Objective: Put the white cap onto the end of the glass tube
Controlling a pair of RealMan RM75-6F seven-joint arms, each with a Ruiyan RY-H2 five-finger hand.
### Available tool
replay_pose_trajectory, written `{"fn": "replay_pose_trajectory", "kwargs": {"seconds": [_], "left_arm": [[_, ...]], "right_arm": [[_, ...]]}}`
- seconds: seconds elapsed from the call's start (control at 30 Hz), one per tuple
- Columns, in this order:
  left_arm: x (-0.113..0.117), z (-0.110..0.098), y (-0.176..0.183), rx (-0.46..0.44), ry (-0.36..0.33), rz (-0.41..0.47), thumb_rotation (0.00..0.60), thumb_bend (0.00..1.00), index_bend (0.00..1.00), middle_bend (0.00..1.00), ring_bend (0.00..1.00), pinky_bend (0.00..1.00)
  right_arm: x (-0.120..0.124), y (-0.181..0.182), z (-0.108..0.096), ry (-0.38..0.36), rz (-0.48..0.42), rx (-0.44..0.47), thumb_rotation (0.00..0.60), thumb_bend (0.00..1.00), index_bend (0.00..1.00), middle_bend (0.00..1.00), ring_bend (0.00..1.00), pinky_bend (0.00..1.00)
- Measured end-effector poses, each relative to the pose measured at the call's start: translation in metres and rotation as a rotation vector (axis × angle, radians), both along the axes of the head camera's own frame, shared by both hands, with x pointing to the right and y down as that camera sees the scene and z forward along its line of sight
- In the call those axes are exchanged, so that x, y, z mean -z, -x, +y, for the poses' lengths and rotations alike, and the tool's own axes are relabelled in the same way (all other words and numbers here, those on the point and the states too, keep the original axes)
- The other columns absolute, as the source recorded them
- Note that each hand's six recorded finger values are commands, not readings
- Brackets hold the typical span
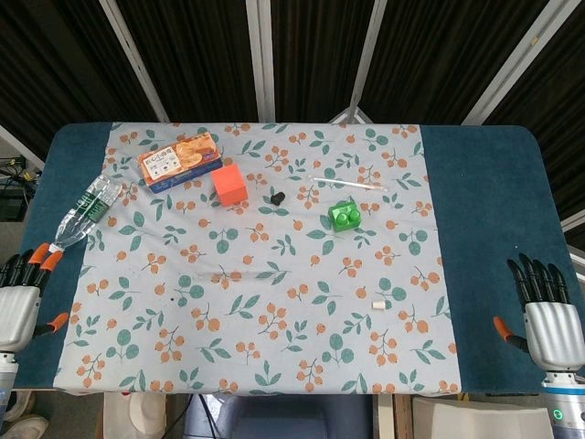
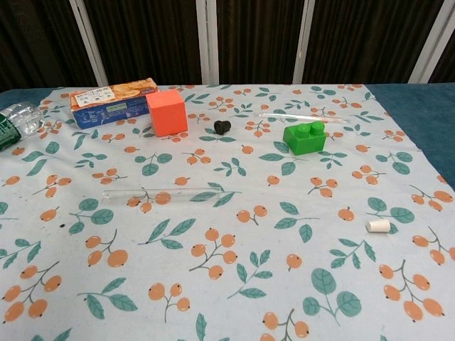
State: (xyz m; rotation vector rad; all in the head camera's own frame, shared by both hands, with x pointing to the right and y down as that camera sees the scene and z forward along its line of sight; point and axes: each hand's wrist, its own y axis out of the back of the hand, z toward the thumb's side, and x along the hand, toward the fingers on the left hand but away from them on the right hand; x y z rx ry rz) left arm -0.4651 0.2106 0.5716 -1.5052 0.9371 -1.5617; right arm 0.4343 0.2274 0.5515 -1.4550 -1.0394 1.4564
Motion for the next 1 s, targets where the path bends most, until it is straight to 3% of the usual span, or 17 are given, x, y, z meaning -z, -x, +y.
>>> {"fn": "replay_pose_trajectory", "kwargs": {"seconds": [0.37,0.47,0.57,0.77,1.0], "left_arm": [[-0.003,-0.005,-0.004,-0.015,0.019,0.002,0.6,0.05,0.0,0.0,0.0,0.0],[-0.005,-0.011,-0.011,-0.029,0.023,0.004,0.6,0.05,0.04,0.0,0.0,0.0],[-0.007,-0.022,-0.021,-0.052,0.023,0.004,0.6,0.05,0.08,0.02,0.0,0.0],[-0.013,-0.054,-0.053,-0.13,0.01,-0.006,0.6,0.15,0.18,0.14,0.0,0.0],[-0.041,-0.088,-0.11,-0.161,0.051,0.008,0.6,0.19,0.26,0.26,0.0,0.0]], "right_arm": [[-0.001,0.003,0.0,0.004,-0.003,0.006,0.6,0.28,0.0,0.0,0.0,0.0],[-0.002,0.003,0.0,0.008,-0.007,0.002,0.6,0.28,0.0,0.0,0.0,0.0],[-0.003,0.004,0.0,0.011,-0.014,0.001,0.6,0.28,0.0,0.0,0.0,0.0],[-0.005,0.005,-0.001,0.017,-0.026,0.005,0.6,0.28,0.0,0.0,0.0,0.0],[-0.006,0.007,-0.002,0.025,-0.034,0.008,0.6,0.28,0.0,0.0,0.0,0.0]]}}
